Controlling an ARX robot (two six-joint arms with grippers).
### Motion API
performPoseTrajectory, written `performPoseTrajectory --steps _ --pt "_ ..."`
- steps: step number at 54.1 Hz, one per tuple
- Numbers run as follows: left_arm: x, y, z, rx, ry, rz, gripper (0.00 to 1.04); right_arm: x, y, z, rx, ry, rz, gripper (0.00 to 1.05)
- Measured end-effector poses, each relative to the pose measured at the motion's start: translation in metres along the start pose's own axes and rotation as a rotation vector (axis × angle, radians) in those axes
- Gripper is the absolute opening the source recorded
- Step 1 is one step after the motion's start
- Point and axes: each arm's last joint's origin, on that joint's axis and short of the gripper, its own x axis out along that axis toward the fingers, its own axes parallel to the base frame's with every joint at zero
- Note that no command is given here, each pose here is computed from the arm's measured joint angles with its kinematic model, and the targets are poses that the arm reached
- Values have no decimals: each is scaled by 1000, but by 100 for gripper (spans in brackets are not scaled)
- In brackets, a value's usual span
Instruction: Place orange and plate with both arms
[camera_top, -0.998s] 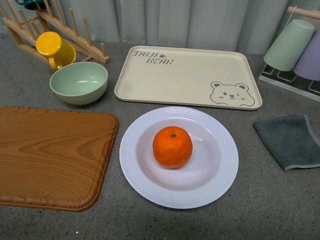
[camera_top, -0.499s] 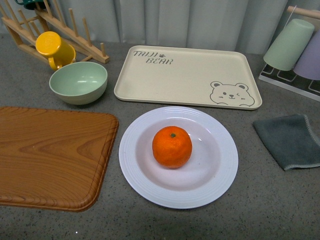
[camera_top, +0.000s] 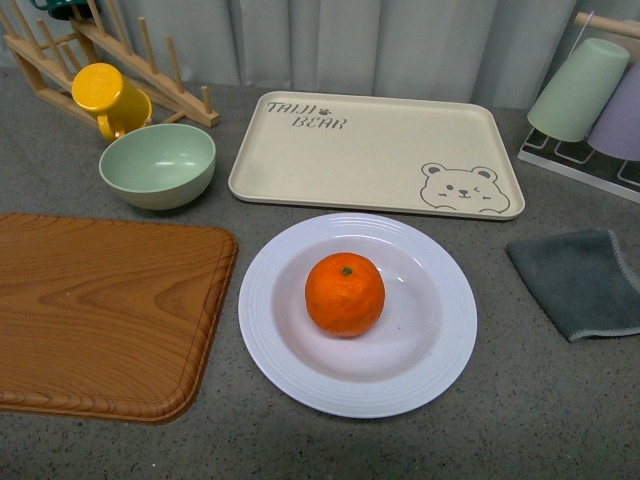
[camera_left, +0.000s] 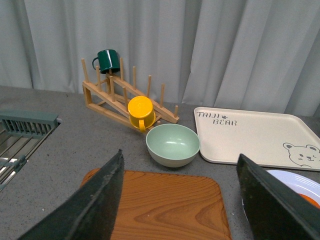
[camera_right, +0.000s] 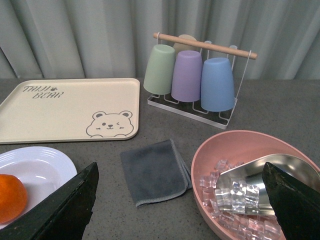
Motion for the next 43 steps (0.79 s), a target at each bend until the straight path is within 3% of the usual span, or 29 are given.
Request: performPoseTrajectory --steps 11,16,21,29,37,43 --pt "0 0 0 1 0 0 100 30 10 20 42 37 149 96" --pt "0 0 0 2 0 0 98 68 18 20 105 190 244 96" --pt "0 0 0 2 0 0 98 111 28 4 216 436 347 96" --pt "0 0 0 2 0 0 98 152 39 -19 402 659 460 96" --pt "0 0 0 2 0 0 98 186 48 -45 592 844 491 96" --pt "0 0 0 2 0 0 98 203 55 -62 663 934 488 96"
